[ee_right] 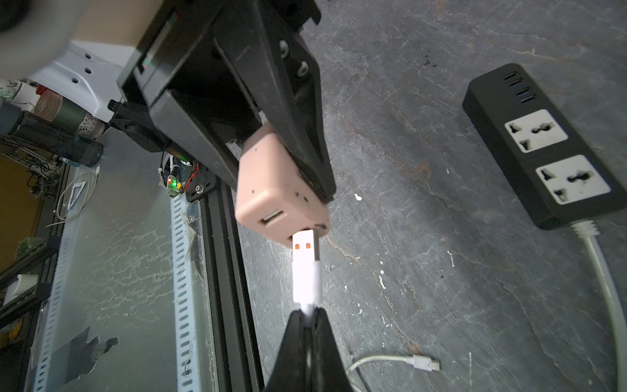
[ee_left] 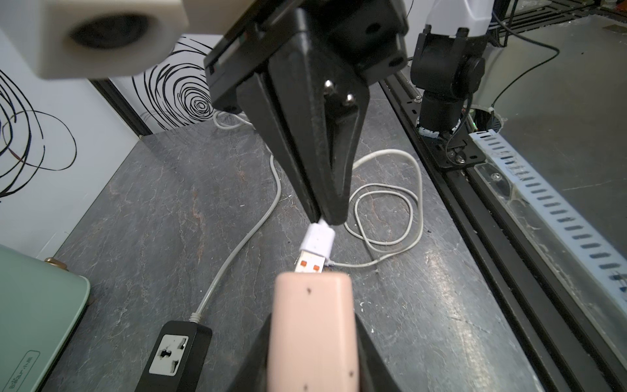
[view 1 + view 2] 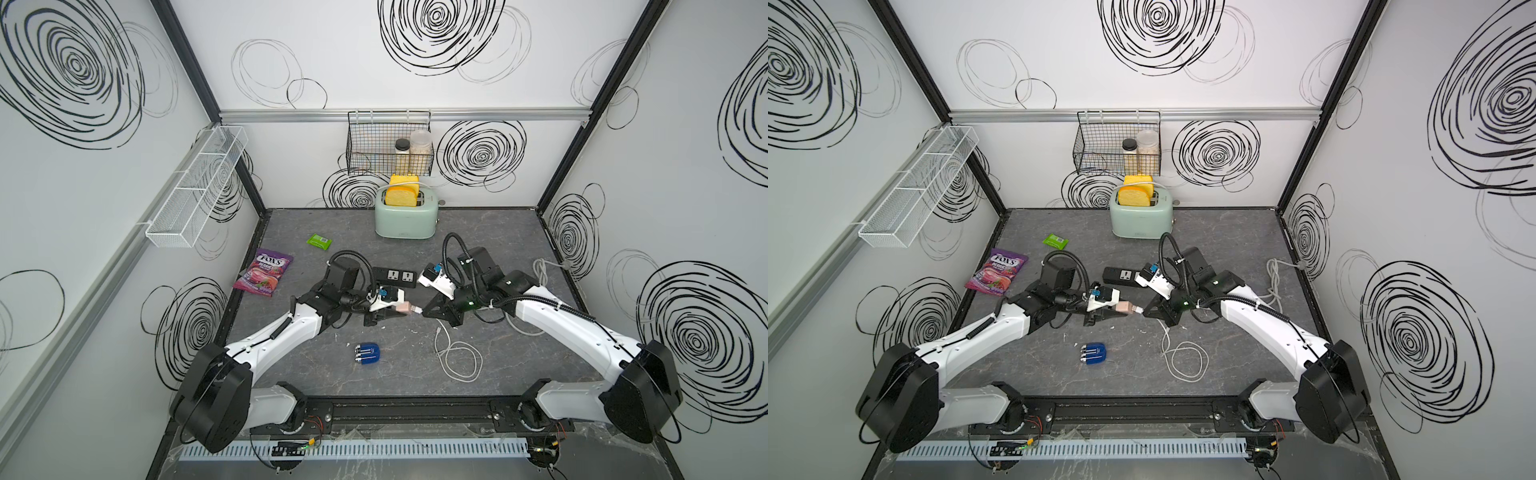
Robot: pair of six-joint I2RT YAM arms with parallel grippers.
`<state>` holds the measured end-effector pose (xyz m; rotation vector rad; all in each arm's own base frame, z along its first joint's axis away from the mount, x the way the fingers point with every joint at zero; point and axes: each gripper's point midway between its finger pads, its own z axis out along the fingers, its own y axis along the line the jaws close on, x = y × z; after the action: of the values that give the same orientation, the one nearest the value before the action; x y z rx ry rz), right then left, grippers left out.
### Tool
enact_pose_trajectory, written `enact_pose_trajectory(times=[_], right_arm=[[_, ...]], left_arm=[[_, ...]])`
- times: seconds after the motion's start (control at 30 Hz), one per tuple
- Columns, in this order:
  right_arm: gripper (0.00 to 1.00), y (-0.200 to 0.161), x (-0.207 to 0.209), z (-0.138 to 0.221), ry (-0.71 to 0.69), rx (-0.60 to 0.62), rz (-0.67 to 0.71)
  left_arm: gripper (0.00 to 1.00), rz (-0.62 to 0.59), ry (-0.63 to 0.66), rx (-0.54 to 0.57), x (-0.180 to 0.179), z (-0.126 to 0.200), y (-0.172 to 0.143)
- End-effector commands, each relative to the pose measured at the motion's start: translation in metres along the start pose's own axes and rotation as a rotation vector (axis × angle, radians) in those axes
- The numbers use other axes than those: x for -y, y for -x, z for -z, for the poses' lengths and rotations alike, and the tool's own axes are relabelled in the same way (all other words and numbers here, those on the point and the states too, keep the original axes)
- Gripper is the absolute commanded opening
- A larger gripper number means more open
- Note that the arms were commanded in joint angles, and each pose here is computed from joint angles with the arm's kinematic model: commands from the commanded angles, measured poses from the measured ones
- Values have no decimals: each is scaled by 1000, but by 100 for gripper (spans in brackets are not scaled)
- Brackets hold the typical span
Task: Charge the electric shaver
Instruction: Insert the charging cable into the plug.
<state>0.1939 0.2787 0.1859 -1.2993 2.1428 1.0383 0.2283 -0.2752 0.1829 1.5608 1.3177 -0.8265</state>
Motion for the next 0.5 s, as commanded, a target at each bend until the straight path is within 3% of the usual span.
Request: enact_pose_trajectory(times=[0.0, 0.47], right_arm=[[0, -1, -8, -5, 37, -24, 42], [0, 4, -15, 1, 37, 0, 137]], left_arm=[[0, -63, -20, 47, 2, -1, 13], [0, -52, -21, 43, 2, -1, 8]])
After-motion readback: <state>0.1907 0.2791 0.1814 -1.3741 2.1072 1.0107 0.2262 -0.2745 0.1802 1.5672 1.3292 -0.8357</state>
